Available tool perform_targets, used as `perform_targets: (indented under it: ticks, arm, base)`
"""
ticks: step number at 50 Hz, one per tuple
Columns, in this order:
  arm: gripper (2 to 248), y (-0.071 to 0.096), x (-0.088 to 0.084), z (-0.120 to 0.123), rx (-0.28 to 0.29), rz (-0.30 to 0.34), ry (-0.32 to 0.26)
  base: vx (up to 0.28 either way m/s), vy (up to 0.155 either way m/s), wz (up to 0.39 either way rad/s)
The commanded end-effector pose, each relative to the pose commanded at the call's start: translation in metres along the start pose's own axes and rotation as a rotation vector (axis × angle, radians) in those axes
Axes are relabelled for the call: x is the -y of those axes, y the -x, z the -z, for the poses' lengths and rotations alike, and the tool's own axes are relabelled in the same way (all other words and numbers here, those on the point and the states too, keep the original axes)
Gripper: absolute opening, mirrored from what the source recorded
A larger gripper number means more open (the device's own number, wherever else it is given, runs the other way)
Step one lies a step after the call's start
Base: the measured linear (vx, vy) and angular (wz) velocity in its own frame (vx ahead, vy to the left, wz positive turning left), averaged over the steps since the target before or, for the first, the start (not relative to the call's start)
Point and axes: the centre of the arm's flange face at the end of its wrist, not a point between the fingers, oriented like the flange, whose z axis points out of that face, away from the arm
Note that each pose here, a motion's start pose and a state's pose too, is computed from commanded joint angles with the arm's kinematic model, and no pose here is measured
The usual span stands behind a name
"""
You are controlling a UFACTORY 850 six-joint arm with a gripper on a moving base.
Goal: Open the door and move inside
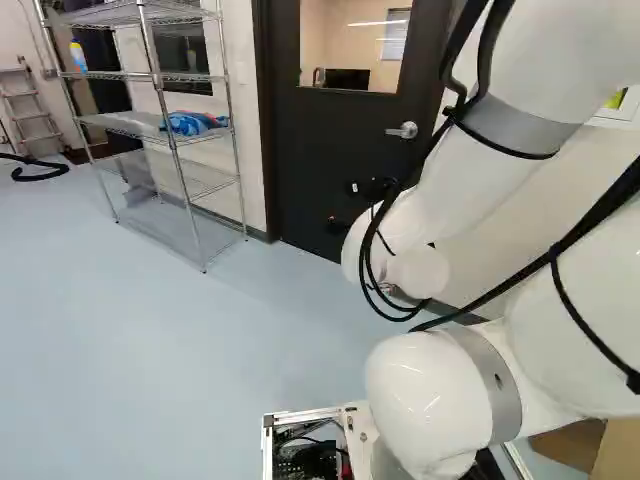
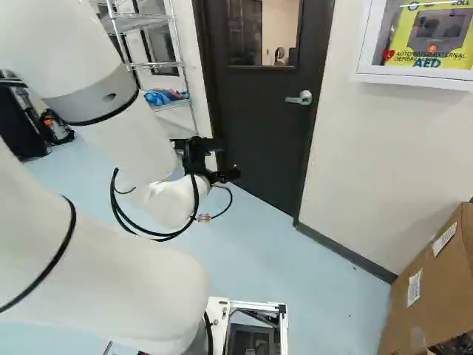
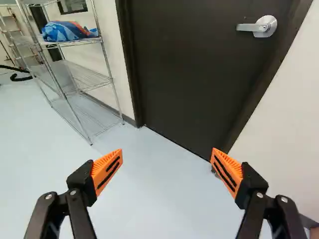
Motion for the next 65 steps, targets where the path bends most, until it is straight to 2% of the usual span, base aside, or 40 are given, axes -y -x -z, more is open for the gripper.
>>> perform_targets:
  ticks: [65]
  arm:
    - [247, 0.0000, 0.0000, 0.0000, 0.000, 0.000, 0.000]
  base:
    - [0.138, 0.054, -0.191]
